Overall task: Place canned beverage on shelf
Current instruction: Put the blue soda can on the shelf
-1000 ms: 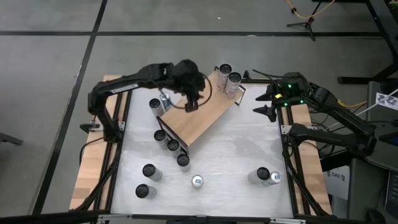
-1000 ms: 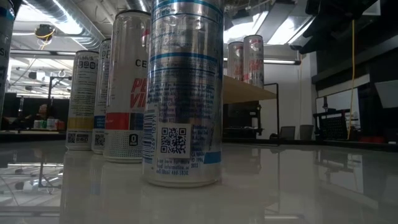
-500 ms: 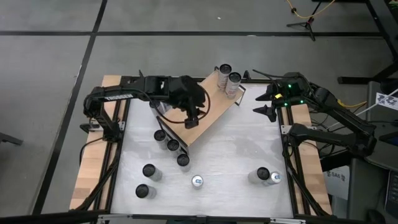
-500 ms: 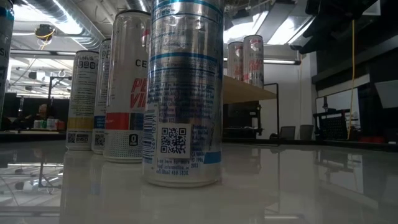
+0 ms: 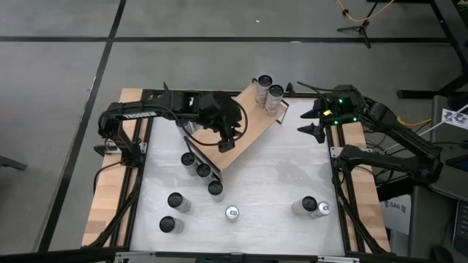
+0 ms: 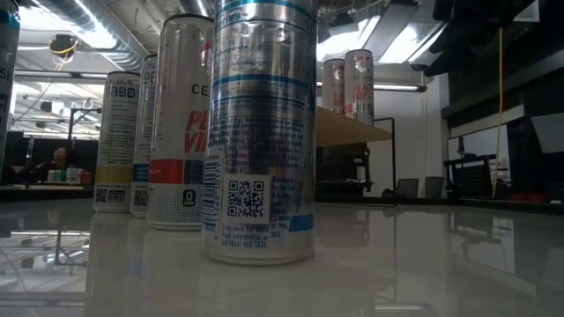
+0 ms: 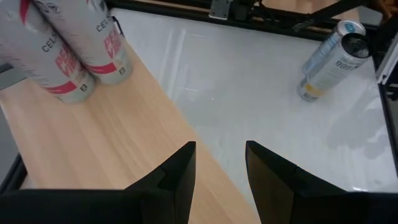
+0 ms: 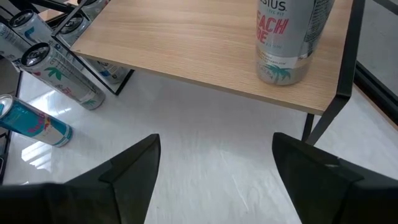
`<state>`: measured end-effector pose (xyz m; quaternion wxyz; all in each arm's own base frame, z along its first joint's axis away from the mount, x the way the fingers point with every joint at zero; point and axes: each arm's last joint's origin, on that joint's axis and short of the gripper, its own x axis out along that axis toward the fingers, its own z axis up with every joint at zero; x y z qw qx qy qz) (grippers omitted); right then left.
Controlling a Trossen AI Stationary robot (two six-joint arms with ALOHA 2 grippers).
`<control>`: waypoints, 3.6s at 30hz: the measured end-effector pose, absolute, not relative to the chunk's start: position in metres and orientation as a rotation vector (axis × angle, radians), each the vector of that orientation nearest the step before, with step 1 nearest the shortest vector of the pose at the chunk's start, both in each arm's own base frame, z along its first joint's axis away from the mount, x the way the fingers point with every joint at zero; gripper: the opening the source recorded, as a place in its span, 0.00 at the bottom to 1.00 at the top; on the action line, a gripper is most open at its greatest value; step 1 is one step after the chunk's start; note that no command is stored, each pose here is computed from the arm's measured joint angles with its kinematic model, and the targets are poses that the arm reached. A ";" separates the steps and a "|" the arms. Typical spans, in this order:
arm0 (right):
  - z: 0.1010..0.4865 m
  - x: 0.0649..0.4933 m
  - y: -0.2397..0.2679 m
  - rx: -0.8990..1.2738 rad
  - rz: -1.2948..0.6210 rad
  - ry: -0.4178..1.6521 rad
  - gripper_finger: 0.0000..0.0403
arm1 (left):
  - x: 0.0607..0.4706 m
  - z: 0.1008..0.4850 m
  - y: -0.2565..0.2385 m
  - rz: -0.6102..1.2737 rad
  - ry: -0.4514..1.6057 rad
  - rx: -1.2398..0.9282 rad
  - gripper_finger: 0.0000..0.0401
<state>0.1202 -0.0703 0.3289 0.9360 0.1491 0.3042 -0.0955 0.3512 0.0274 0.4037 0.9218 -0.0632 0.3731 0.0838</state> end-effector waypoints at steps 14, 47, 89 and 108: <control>0.329 0.120 -0.070 0.305 -0.195 0.622 0.76 | 0.351 0.403 0.028 0.105 0.774 -0.155 0.46; 0.329 0.120 -0.070 0.305 -0.195 0.622 0.76 | 0.301 0.384 0.123 0.334 1.112 -0.221 0.95; 0.329 0.120 -0.070 0.305 -0.195 0.622 0.76 | 0.256 0.279 0.181 0.191 1.548 -0.012 0.95; 0.329 0.120 -0.070 0.305 -0.196 0.622 0.76 | 0.258 0.271 0.189 0.298 1.509 -0.100 0.95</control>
